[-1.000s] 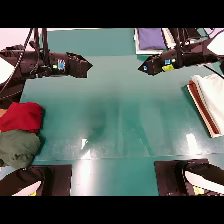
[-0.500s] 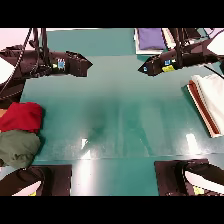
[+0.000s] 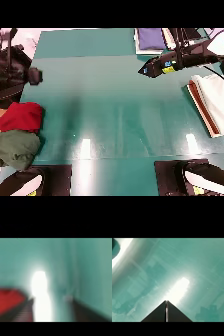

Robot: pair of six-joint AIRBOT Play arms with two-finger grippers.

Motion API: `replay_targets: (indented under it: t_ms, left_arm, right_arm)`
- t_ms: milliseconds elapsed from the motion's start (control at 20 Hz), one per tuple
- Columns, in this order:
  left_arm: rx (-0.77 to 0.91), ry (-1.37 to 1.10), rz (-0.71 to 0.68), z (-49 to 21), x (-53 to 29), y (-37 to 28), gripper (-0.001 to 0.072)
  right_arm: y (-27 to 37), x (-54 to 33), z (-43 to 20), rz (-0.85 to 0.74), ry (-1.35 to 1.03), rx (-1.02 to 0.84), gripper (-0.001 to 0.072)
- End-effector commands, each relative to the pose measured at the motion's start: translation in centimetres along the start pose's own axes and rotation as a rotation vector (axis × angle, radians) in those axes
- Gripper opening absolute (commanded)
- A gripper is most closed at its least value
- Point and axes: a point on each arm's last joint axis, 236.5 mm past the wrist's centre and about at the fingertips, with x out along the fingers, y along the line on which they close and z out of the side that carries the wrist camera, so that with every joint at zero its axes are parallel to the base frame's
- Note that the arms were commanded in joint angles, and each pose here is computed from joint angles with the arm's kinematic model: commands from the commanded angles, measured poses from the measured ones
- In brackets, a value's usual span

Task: Fold the shirts.

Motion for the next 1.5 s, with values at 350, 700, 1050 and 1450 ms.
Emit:
replay_targets:
  t_ms: [350,700,1050,1450]
  left_arm:
    - [-0.243,0.304,0.202,-16.8,10.2,11.7,0.0664]
    - [-0.272,0.233,0.212,-13.6,7.4,12.1,0.0023]
    - [-0.098,-0.459,-0.009,5.3,-15.1,2.6,0.0020]
    - [0.202,-0.475,-0.467,6.2,-17.5,-18.0,0.0019]
  right_arm:
    - [0.1,0.0,0.0,0.001,0.002,-0.001,0.0021]
    - [0.2,-0.8,1.3,-0.012,-0.060,-0.010,0.0021]
    - [0.1,-11.3,9.8,-0.144,-0.517,-0.060,0.0020]
    - [-3.9,-18.2,10.4,-0.264,-0.458,-0.046,0.0020]
